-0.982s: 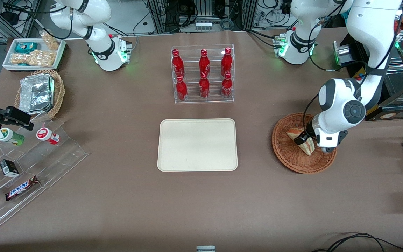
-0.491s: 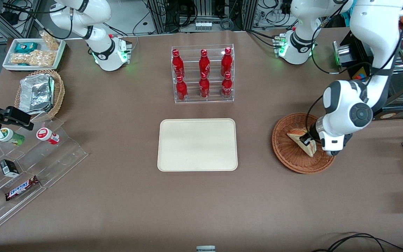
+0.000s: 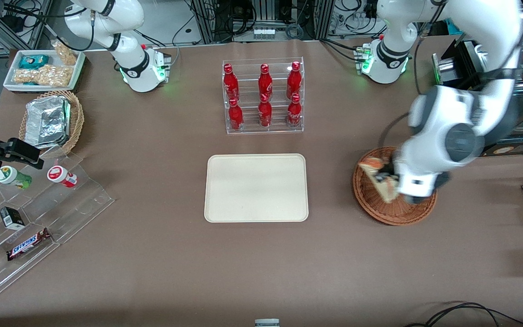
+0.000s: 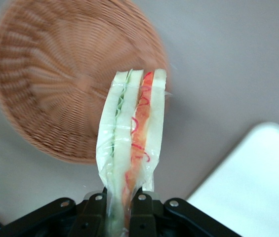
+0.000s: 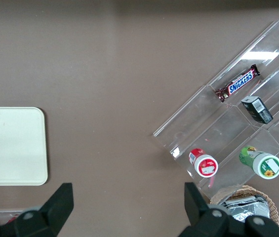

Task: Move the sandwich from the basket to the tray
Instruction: 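Lift the sandwich and carry it over the cream tray, then lower the sandwich onto the tray and open the left gripper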

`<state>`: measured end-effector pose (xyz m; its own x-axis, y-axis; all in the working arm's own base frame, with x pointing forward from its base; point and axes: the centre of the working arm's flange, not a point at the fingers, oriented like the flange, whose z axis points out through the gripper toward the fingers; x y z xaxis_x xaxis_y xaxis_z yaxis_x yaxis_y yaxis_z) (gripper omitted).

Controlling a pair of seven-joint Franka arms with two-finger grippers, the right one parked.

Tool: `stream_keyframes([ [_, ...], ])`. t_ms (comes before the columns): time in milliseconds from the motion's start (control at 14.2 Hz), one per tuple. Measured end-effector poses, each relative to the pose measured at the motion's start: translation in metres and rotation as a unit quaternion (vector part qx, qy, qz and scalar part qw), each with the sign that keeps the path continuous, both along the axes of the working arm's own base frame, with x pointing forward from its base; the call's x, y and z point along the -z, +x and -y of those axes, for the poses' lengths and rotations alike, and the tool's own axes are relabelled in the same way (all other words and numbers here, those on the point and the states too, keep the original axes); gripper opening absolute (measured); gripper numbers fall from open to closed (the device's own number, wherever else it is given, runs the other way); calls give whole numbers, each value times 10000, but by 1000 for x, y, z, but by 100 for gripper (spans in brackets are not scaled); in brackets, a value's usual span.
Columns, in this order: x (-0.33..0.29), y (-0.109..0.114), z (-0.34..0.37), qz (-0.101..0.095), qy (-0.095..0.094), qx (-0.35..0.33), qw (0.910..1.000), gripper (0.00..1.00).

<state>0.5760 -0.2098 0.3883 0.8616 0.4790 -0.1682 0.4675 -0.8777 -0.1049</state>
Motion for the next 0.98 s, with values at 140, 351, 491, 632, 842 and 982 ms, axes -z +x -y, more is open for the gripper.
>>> stream_keyframes([
  [140,29,-13,68,28,355,867,9956,15],
  [351,83,-22,169,143,219,1664,9857,15],
  [491,110,-25,228,211,69,1953,9805,14],
  [632,131,-24,268,307,-70,2096,9773,14],
  [842,150,-23,301,457,-258,2187,9744,14],
  [982,161,-34,323,524,-326,2323,9707,15],
])
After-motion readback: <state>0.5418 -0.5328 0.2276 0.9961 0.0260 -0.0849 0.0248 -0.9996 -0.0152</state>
